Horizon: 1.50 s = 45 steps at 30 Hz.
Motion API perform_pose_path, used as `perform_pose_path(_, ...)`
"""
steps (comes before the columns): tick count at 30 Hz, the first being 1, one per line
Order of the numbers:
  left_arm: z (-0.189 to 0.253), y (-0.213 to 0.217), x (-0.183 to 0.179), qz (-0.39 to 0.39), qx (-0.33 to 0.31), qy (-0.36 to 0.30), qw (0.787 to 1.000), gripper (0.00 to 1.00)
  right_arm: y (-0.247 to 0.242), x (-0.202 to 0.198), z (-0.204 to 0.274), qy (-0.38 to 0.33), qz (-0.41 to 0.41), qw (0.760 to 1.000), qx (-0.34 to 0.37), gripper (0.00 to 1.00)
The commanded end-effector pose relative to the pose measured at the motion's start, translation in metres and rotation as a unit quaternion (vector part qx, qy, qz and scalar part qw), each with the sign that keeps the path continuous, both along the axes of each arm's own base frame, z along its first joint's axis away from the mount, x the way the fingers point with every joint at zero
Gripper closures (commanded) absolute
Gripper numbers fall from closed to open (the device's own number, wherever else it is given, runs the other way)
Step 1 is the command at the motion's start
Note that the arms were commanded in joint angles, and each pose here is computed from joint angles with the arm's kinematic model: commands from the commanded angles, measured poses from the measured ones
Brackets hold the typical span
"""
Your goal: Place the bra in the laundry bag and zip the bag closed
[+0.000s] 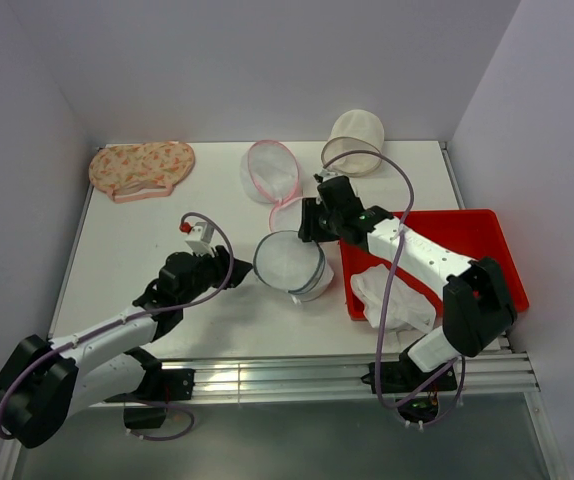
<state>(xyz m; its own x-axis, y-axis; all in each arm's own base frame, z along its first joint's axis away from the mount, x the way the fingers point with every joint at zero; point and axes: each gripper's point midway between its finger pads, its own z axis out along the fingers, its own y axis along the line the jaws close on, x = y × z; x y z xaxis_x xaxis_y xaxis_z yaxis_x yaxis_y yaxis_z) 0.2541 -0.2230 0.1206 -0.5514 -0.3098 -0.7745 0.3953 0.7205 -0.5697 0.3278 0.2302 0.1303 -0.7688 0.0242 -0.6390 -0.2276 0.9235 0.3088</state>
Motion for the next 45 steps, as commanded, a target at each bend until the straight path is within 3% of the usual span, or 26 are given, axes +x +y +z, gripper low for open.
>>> perform_pose_path(1,0.009,-0.003,0.001,0.004,-0.021,-0.011,1.000,0.55,0.004,0.012,0.015,-0.026,0.009,1.000,0.010,0.46)
perform_pose_path(16,0.007,-0.007,-0.030,-0.044,-0.084,-0.034,0.995,0.50,0.005,0.023,0.004,-0.008,0.016,1.000,0.003,0.47)
perform_pose_path(45,0.008,-0.046,-0.020,-0.120,-0.108,-0.050,0.986,0.51,0.001,0.025,0.000,0.006,0.019,1.000,0.000,0.48)
